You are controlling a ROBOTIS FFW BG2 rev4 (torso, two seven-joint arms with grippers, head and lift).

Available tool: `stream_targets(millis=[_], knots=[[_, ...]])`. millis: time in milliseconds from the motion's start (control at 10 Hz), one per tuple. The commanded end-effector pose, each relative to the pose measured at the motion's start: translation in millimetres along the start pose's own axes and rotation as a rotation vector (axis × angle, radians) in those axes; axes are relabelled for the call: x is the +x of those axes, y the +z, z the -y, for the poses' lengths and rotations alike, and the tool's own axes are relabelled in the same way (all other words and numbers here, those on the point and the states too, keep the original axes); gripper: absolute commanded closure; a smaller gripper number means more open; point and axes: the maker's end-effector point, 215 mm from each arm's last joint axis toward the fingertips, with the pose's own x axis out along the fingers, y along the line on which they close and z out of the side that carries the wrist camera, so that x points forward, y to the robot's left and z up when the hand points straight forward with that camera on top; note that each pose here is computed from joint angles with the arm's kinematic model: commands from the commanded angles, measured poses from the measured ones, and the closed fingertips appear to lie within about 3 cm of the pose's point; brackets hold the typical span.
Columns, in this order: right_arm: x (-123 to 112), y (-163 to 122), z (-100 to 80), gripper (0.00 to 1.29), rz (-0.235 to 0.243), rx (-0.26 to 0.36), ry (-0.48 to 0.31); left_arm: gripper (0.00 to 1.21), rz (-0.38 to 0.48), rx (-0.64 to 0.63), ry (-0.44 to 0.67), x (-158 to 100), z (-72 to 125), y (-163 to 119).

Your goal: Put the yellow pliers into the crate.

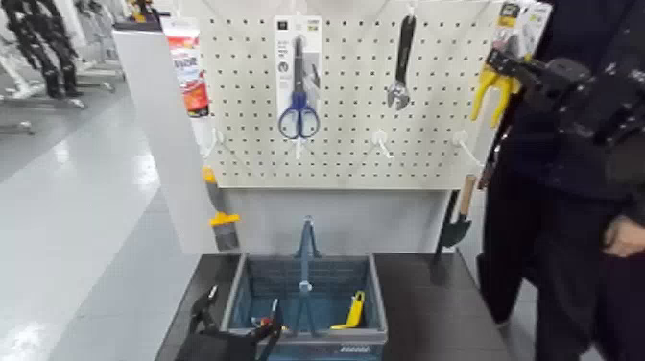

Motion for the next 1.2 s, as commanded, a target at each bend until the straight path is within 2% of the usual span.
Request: stream_targets(millis=[100,400,700,1200], knots=[[-5,7,-9.7,1.10,0.019,-0.014,0.006,0.28,-0.003,0.003,-0.001,-1,-0.2,-1],[1,8,-26.6,1.10,0.027,-0.017,0.030,0.28,-0.004,0.002,-0.003,-1,0.3,-1],[14,2,-59.7,1.10,0.051,-0.003,0.069,0.28,-0.005,0.002,-0.003,0,0.5,-2],[33,-48,-115.5,1.10,0.063,0.105,0.118,0.28,-0.007,0.003,-0.003,0,1.1,-2]])
